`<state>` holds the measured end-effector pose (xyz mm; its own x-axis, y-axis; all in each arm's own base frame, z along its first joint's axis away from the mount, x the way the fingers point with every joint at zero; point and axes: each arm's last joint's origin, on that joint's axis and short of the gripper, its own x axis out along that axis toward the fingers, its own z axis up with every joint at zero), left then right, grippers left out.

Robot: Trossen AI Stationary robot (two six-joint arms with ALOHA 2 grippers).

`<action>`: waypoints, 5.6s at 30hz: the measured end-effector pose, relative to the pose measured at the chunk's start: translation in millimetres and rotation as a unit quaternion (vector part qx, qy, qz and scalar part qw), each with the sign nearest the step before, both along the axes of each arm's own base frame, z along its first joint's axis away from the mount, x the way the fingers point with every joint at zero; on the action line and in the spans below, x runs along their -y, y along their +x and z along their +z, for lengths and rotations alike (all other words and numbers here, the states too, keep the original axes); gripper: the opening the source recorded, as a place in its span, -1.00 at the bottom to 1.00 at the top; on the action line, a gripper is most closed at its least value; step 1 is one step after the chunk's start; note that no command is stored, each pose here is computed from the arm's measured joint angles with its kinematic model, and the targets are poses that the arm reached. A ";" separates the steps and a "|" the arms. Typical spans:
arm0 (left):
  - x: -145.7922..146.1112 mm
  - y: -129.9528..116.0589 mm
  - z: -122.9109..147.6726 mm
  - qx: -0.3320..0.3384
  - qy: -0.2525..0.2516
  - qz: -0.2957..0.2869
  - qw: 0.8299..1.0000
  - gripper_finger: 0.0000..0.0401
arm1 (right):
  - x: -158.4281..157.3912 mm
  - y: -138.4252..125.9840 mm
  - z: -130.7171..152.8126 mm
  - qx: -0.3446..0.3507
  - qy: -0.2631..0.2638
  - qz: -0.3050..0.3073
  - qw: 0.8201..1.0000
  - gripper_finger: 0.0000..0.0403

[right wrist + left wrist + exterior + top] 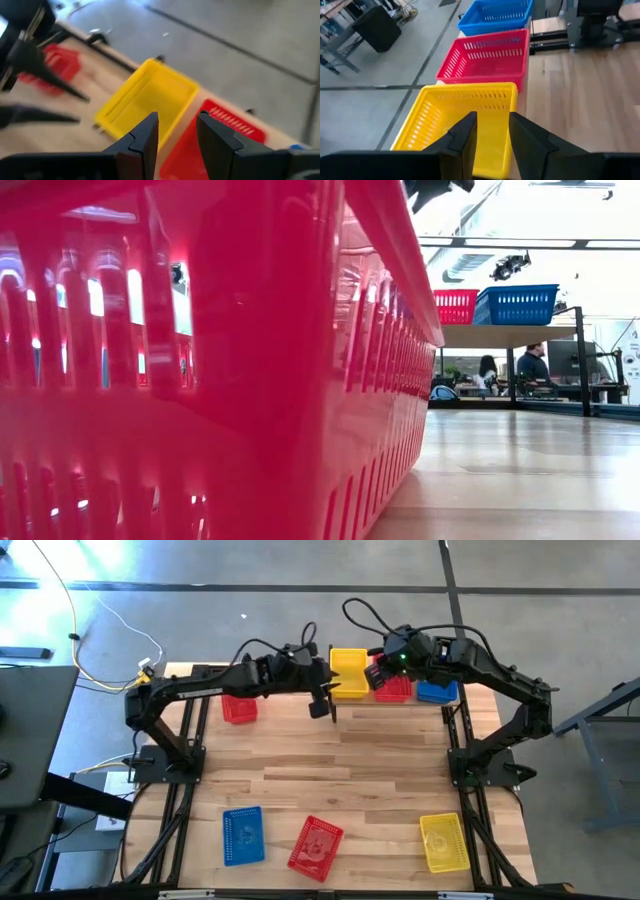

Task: Stack baskets on shelf by color
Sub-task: Stack the bottom red basket on the red basket on the shelf

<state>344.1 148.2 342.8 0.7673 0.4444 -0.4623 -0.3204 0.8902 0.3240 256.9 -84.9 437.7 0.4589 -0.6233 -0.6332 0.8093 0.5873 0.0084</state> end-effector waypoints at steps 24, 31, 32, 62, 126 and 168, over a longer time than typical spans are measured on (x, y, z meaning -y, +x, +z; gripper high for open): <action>67.2 -99.5 14.5 -0.055 -0.097 -0.002 0.994 -0.50 | -79.5 31.2 -28.9 0.027 0.242 0.036 0.969 -0.41; 85.8 -123.6 0.5 -0.053 -0.112 -0.015 0.992 -0.50 | -117.7 59.3 -58.0 0.001 0.312 0.008 0.950 -0.41; 88.0 -126.4 -1.0 -0.054 -0.113 -0.017 0.992 -0.50 | -123.9 63.1 -62.8 -0.002 0.320 -0.001 0.948 -0.41; 109.7 -153.4 -1.8 -0.048 -0.111 -0.059 0.991 -0.50 | -284.8 115.7 -181.6 0.003 0.468 -0.167 0.868 -0.41; 109.5 -153.2 -1.7 -0.051 -0.101 -0.066 0.991 -0.50 | -208.4 99.3 -137.4 -0.039 0.356 -0.125 0.925 -1.00; 107.8 -153.3 -1.1 -0.050 -0.086 -0.044 0.994 -0.50 | 81.2 -83.4 -12.5 0.058 0.313 -0.150 0.936 -1.00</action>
